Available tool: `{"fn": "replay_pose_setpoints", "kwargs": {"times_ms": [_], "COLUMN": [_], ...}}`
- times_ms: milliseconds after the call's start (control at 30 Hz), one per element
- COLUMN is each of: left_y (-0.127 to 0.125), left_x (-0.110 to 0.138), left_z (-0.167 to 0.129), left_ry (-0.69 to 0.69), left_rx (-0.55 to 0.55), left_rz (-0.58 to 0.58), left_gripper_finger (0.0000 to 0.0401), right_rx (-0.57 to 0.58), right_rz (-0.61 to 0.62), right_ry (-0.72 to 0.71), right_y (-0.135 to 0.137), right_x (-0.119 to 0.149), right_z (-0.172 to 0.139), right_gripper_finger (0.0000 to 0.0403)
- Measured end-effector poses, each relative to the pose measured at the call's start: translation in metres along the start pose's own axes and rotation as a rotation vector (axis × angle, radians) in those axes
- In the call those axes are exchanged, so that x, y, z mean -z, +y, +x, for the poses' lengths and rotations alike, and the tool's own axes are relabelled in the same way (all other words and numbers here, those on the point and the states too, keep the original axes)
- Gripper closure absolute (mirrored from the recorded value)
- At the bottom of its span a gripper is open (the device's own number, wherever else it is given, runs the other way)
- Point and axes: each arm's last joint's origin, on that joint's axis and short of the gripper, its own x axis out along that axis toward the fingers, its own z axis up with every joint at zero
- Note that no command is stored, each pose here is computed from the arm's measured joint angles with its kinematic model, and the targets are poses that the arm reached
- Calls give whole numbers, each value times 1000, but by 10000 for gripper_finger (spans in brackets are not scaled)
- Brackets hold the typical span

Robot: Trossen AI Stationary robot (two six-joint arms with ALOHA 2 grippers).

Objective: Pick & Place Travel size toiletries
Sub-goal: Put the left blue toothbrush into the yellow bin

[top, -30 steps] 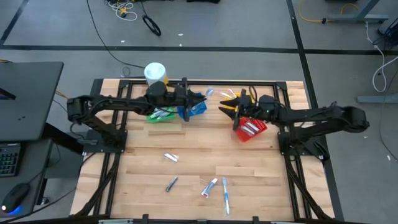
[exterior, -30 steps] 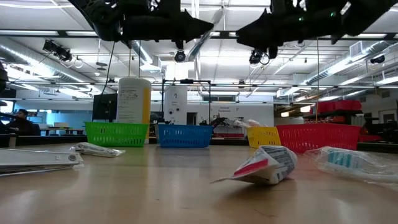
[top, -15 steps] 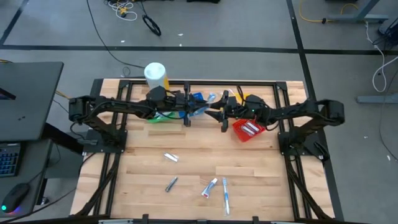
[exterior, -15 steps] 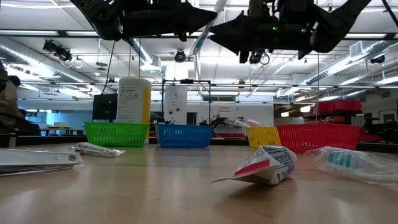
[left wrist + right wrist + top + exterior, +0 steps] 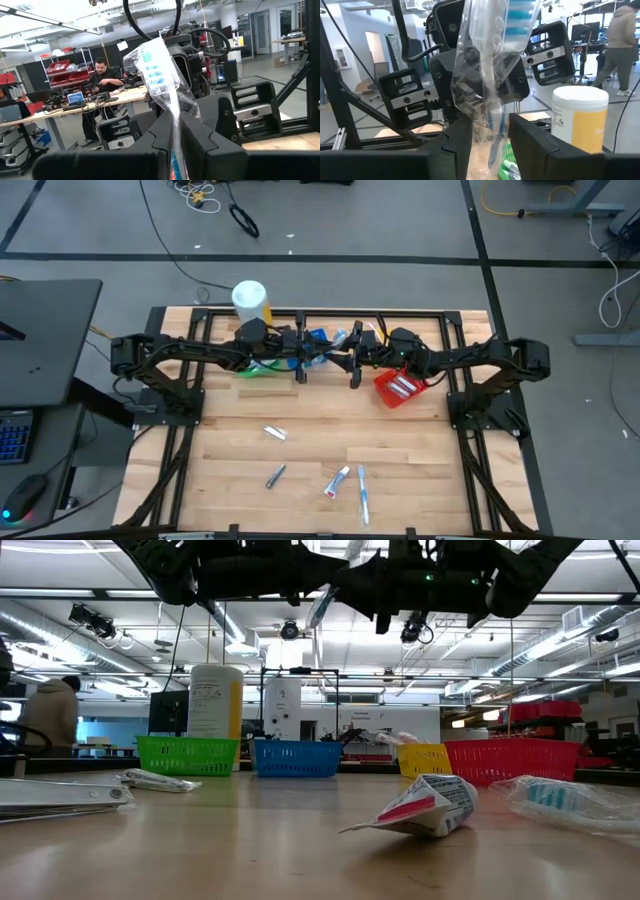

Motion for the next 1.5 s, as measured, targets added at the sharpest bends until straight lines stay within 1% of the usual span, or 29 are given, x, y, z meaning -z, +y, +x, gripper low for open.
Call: {"fn": "replay_pose_setpoints", "kwargs": {"times_ms": [67, 200, 267, 433, 567, 700, 767, 833, 900, 1000, 1067, 1200, 1367, 1500], "left_y": [0, 0, 0, 0, 0, 0, 1, 1, 1, 3, 3, 2, 2, 2], "left_x": [0, 1, 1, 0, 2, 8, 14, 20, 26, 29, 30, 30, 30, 30], "left_z": [0, 0, 0, 0, 0, 0, -1, -2, -4, -5, -6, -6, -6, -6], "left_ry": [0, 6, 7, 6, 20, 95, 159, 236, 301, 342, 359, 359, 359, 359], "left_rx": [0, -1, 2, 1, -3, -49, -96, -150, -195, -238, -243, -242, -243, -243], "left_rz": [-3, -21, -27, -70, -43, -47, -54, -49, -22, 0, 0, 0, 0, 1], "left_gripper_finger": [369, 369, 369, 369, 363, 326, 300, 275, 256, 238, 233, 234, 235, 236], "right_rx": [0, 5, 7, 7, 44, 167, 268, 403, 548, 747, 839, 906, 952, 970], "right_rz": [0, -6, -9, -8, -20, -39, -51, -65, -89, -133, -139, -130, -146, -142], "right_ry": [0, -2, -1, -1, 30, 139, 183, 239, 325, 502, 602, 727, 858, 1002], "right_y": [0, -1, -2, -2, -3, -3, -4, -6, -11, -23, -33, -52, -73, -84], "right_x": [0, 0, 0, 0, -2, -9, -15, -21, -22, -14, -5, 14, 39, 62], "right_z": [0, 0, 0, 0, -3, -15, -25, -36, -49, -67, -75, -77, -76, -80], "right_gripper_finger": [286, 350, 374, 379, 379, 379, 379, 379, 379, 379, 379, 379, 379, 379]}}
